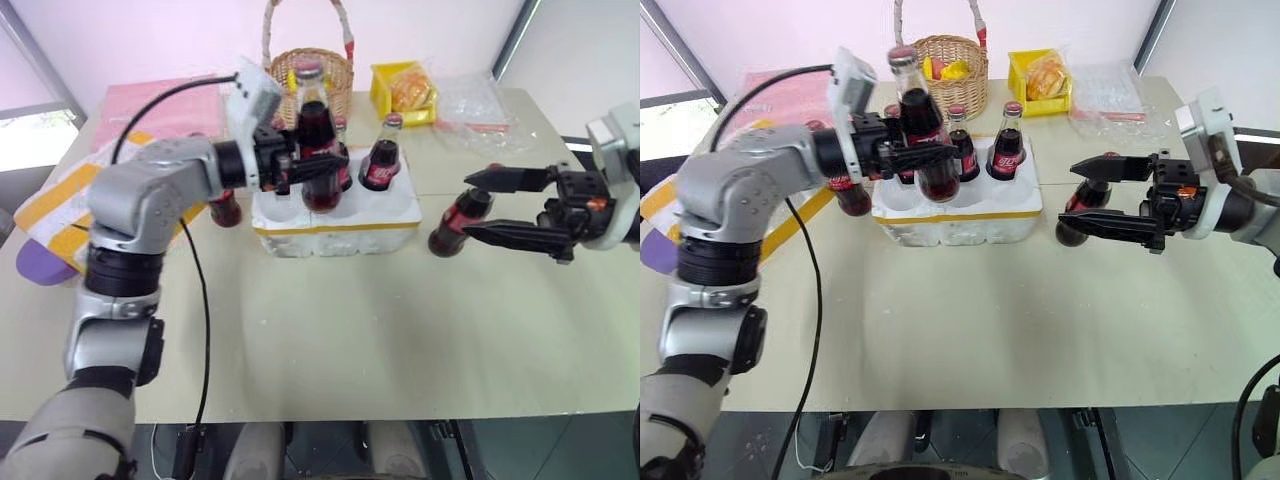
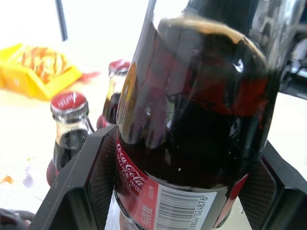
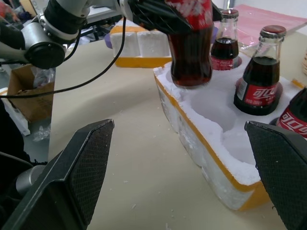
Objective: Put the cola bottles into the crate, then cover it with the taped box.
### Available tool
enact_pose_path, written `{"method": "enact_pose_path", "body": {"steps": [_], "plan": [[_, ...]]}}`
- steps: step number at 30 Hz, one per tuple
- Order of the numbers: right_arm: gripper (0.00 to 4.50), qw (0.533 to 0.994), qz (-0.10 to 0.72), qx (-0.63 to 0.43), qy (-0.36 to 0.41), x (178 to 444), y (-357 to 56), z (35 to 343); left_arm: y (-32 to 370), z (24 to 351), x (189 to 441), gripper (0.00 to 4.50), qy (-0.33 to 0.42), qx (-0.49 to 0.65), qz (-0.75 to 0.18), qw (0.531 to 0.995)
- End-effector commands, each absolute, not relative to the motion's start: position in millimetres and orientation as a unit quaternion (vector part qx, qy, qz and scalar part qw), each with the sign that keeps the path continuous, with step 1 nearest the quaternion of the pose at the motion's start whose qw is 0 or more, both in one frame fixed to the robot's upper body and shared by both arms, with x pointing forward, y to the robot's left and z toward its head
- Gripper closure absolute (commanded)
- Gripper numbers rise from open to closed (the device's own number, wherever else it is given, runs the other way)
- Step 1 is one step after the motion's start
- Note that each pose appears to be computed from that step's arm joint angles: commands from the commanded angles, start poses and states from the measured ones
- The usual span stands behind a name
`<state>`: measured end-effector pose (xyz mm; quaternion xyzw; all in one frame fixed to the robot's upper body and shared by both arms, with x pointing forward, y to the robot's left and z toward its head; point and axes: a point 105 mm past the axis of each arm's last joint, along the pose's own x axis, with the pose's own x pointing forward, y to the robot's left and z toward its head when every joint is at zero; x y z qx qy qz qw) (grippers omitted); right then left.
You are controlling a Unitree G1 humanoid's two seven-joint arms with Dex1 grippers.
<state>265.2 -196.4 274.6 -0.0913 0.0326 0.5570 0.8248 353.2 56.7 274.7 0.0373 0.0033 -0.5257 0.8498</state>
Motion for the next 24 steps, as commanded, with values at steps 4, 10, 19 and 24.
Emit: {"method": "enact_pose_path", "body": {"steps": [4,10,19,24], "plan": [[0.00,0.832,0.543,-0.114,0.001,261.3,-197.4,287.7,34.8,291.7,364.6,1.69,-0.052,0.072,-0.492,0.866],[0.00,0.834,0.541,-0.110,0.000,262.1,-197.1,286.5,19.1,284.2,371.3,1.69,-0.069,0.084,-0.488,0.866],[0.00,0.839,0.534,-0.108,0.003,264.1,-198.1,283.4,19.3,259.0,383.0,1.69,-0.022,0.075,-0.467,0.881],[0.00,0.840,0.533,-0.107,0.003,265.7,-197.6,281.9,17.7,236.8,385.7,1.69,0.006,0.072,-0.459,0.886]]}}
